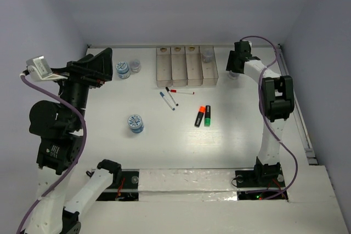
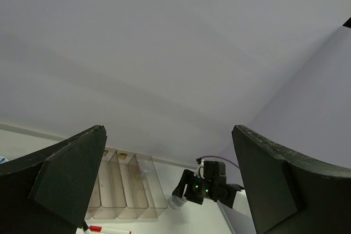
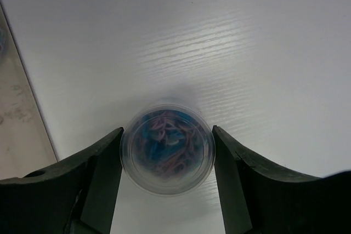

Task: Sort the stationery into containers
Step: Pick up the stationery from the center of the board, then place the stationery in the storage box.

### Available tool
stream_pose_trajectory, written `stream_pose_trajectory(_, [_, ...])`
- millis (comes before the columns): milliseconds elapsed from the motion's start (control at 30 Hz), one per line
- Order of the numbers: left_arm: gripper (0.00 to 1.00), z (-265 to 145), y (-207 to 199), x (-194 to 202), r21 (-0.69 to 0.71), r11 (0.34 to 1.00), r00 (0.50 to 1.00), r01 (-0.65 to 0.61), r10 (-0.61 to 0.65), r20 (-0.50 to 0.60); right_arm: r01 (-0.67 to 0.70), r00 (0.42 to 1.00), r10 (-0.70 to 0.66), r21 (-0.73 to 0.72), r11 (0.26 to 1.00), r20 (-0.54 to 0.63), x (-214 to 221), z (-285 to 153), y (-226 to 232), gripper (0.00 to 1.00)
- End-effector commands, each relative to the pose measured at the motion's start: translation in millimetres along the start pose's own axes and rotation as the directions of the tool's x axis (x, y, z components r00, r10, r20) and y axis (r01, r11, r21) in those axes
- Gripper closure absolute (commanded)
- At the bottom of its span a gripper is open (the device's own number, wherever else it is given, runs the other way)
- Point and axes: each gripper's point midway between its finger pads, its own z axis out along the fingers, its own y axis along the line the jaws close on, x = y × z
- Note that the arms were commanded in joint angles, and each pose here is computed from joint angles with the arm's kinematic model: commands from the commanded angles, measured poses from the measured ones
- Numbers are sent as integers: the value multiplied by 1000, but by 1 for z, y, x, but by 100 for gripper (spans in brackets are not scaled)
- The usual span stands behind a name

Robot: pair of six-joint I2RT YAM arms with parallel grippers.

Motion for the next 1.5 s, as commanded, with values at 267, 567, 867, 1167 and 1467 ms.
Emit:
stream_pose_trajectory(267, [1,13,-11,6,64,998,1000,5,-5,0,41,942,53,-269,962,332,-115,-115,50,67])
stream_pose_trajectory(567, [1,19,23,30,-34,997,998,-63,63,-17,125,949,18,-430,894,314,-113,-128,123,68])
stream_pose_trajectory(867, [1,30,97,126,-209,962,959,-176,119,-258,203,960,-80,-468,860,270,-90,-109,159,68])
stream_pose_trajectory(1167, [1,37,122,183,-220,953,911,-210,109,-398,211,966,-131,-387,898,223,-67,-71,156,68])
stream_pose_trajectory(1467, [1,41,133,194,-230,948,898,-222,107,-426,219,963,-147,-339,915,226,-66,-49,155,63])
